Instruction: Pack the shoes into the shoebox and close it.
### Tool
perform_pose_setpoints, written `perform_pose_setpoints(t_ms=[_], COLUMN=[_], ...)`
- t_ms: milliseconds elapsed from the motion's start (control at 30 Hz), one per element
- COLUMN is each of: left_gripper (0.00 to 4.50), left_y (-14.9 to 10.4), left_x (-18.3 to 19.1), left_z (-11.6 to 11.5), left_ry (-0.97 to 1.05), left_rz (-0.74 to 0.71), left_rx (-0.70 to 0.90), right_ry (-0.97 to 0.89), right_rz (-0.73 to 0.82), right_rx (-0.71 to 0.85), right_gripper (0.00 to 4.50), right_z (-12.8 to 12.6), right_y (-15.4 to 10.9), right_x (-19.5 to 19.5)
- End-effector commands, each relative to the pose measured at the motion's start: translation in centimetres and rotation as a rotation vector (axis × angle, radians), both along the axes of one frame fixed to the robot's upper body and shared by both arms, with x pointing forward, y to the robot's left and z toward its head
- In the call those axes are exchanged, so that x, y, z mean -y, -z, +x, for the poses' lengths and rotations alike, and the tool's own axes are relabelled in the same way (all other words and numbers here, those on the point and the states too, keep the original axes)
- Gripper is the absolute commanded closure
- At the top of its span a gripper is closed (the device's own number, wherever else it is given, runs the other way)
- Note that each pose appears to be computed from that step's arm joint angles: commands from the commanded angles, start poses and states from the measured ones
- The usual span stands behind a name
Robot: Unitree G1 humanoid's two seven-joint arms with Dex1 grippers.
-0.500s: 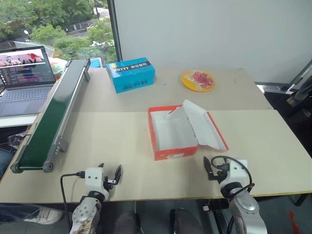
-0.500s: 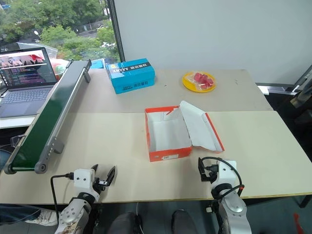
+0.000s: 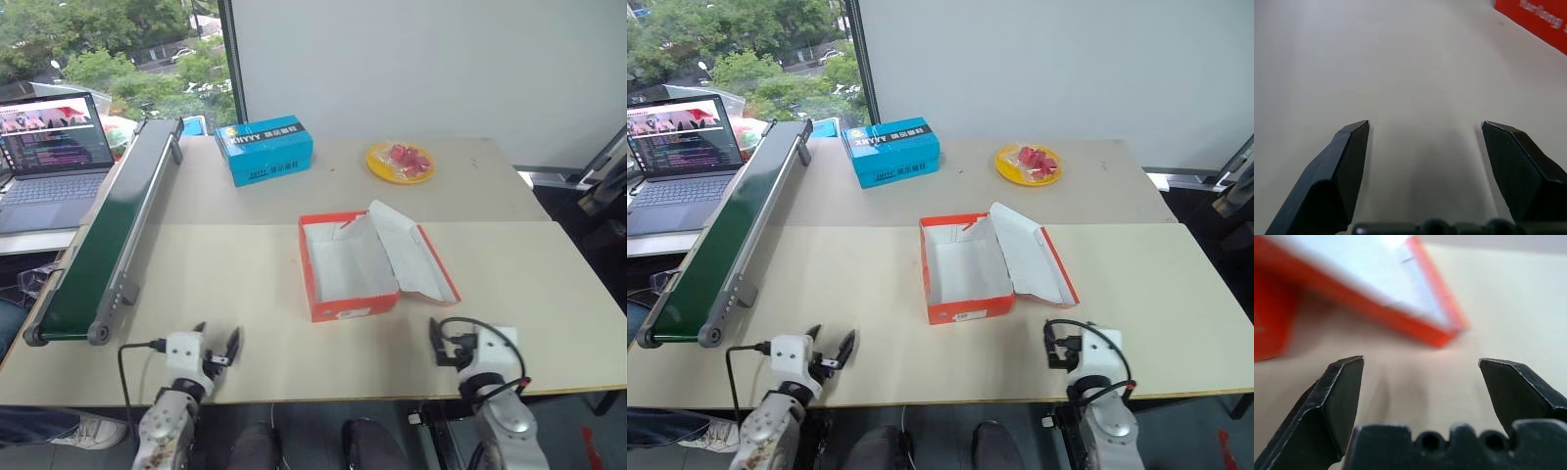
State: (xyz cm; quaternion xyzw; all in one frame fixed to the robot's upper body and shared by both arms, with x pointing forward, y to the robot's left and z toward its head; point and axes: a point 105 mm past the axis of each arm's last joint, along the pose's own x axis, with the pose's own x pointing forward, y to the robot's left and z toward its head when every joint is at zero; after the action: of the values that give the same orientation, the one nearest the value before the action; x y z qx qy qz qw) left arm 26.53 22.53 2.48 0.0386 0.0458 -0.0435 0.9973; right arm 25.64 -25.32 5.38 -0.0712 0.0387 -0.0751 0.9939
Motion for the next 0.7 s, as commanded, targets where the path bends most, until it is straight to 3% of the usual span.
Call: perform_pose_setpoints(t_ms=[33, 267, 400, 467, 700], left_gripper=[0.61, 0.61, 0.61, 0.61, 0.61], left_y=[-4.3, -10.1, -14.7, -15.7, -17.4], left_x=[-1.2, -0.8, -0.4, -0.4, -0.7], left_z=[2.3, 5.9, 7.4, 7.6, 7.6], left_ry=[0.001, -0.009, -0.034, -0.039, -0.096], left_rz=[0.044, 0.049, 0.059, 0.068, 0.031], left_rx=[0.131, 0.265, 0.339, 0.336, 0.284], right_ry=[0.111, 0.065, -0.235, -0.369, -0.709], right_rz=[-0.114, -0.063, 0.021, 0.053, 0.105], right_rx=[0.164, 0.294, 0.257, 0.212, 0.183], right_gripper=[0.03, 0.03, 0.03, 0.03, 0.03], right_z=[0.6, 4.9, 9.5, 10.8, 12.5], right_y=[-6.2, -11.9, -13.5, -13.6, -15.0], right_x=[2.5, 2.0, -4.1, -6.7, -13.4])
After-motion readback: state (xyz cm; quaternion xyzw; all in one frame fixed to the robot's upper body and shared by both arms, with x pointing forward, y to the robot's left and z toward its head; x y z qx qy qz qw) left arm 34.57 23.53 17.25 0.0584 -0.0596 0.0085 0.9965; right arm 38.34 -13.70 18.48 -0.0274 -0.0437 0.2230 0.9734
